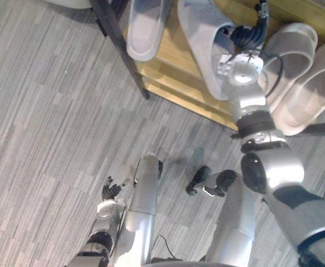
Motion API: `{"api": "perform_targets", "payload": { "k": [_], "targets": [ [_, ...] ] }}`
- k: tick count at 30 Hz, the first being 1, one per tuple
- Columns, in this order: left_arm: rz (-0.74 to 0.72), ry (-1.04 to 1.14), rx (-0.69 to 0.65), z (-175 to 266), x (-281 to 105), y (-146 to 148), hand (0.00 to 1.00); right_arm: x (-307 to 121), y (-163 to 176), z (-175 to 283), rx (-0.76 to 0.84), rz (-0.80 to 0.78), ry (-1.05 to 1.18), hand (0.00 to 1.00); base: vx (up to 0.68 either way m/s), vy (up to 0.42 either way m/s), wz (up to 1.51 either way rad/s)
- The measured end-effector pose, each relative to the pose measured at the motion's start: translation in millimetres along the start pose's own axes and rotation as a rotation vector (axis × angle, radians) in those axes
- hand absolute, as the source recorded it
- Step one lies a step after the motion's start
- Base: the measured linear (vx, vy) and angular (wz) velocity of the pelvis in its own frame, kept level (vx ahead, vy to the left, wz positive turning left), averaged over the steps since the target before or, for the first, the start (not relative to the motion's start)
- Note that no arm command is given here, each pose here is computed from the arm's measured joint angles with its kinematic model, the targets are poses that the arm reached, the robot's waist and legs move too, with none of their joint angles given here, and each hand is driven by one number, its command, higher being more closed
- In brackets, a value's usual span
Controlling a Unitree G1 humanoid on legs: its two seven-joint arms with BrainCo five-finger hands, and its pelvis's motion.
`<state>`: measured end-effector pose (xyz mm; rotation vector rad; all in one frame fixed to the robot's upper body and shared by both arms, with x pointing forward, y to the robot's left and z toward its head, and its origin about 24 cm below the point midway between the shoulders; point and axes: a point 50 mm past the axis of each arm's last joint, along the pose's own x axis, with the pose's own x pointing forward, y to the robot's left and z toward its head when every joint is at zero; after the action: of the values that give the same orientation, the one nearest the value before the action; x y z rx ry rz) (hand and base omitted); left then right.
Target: Organize the slippers on the shoe rack
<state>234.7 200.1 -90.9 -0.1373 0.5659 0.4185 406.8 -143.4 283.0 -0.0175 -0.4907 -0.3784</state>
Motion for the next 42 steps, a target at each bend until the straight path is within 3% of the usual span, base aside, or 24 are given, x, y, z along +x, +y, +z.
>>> {"api": "perform_targets", "payload": {
  "k": [31, 42],
  "targets": [
    [0.058, 0.043, -0.102, -9.3, -1.8, 5.3, 0.0, -34.4, 7.6, -58.9, 0.053, 0.11, 0.191, 0.0, 0.03, 0.002, -0.01],
    [0.081, 0.051, -0.123, -10.5, -1.4, 10.3, 0.0, -91.1, 31.3, -71.9, 0.232, 0.227, 0.198, 0.0, 0.01, -0.001, -0.02]
  ]
}}
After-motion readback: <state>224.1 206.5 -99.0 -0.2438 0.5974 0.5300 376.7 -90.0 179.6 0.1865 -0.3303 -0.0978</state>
